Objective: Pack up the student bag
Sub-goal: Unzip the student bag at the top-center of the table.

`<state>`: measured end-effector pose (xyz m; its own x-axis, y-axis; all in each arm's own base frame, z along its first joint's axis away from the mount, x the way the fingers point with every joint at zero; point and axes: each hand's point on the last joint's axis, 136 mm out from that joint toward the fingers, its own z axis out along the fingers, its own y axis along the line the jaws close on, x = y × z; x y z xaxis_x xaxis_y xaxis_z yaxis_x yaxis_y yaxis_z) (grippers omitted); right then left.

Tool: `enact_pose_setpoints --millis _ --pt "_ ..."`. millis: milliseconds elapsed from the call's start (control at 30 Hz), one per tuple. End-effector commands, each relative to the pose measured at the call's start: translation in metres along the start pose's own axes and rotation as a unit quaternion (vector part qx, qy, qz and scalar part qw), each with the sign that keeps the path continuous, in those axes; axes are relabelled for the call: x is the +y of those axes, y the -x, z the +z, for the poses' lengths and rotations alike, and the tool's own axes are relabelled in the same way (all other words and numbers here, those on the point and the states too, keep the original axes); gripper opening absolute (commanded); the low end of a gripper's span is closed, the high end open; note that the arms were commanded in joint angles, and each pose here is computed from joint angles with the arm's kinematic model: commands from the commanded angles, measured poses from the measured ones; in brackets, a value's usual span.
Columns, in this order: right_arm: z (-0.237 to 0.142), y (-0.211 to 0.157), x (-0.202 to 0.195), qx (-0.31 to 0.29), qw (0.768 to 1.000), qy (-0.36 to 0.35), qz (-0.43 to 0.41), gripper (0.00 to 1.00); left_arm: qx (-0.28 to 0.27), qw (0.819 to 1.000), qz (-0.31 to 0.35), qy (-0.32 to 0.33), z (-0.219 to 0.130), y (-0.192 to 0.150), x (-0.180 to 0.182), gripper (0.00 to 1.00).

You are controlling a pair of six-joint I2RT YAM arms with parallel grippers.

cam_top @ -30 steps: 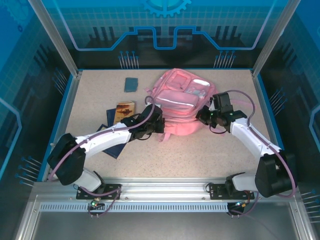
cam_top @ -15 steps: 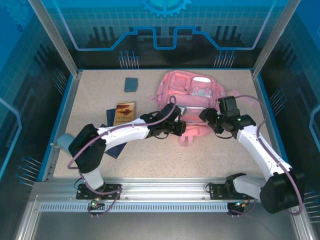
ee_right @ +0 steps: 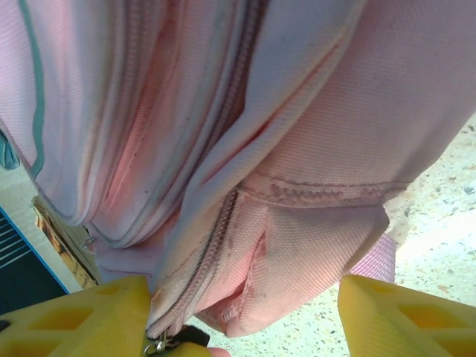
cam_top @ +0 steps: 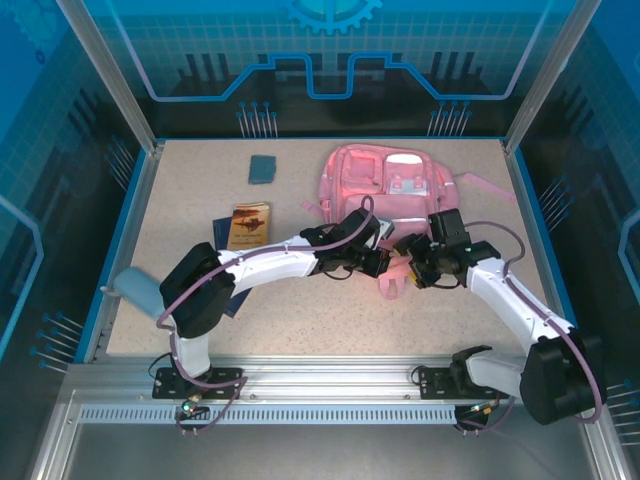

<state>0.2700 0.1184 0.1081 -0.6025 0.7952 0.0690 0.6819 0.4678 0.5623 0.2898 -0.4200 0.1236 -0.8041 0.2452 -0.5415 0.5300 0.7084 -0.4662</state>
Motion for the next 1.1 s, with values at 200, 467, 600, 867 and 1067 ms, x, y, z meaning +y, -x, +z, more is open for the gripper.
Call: enact_pose_setpoints --millis 200,467,600,867,1067 --pt "0.024 -0.002 0.008 0.036 0.999 -0.002 0.034 0.76 -0.023 0.998 0.031 -0.041 -0.011 0.011 -0.021 0.0" --pt "0.02 0.019 -0.023 -0.019 0.998 -0.062 0.027 0.32 -0.016 0.999 0.049 0.014 -0.022 0.003 0.005 0.0" --pt "0.007 0.041 -0.037 -0.069 0.993 -0.088 -0.021 0.21 -0.006 0.998 0.042 0.055 -0.038 -0.008 0.042 0.0" --pt "-0.007 0.069 -0.042 -0.114 0.988 -0.089 -0.06 0.23 -0.025 0.996 0.006 0.089 -0.064 -0.012 0.102 0.0" --pt "-0.011 0.055 -0.005 -0.076 0.992 -0.013 -0.098 0.53 -0.043 0.999 0.02 0.025 -0.055 0.01 0.066 0.0"
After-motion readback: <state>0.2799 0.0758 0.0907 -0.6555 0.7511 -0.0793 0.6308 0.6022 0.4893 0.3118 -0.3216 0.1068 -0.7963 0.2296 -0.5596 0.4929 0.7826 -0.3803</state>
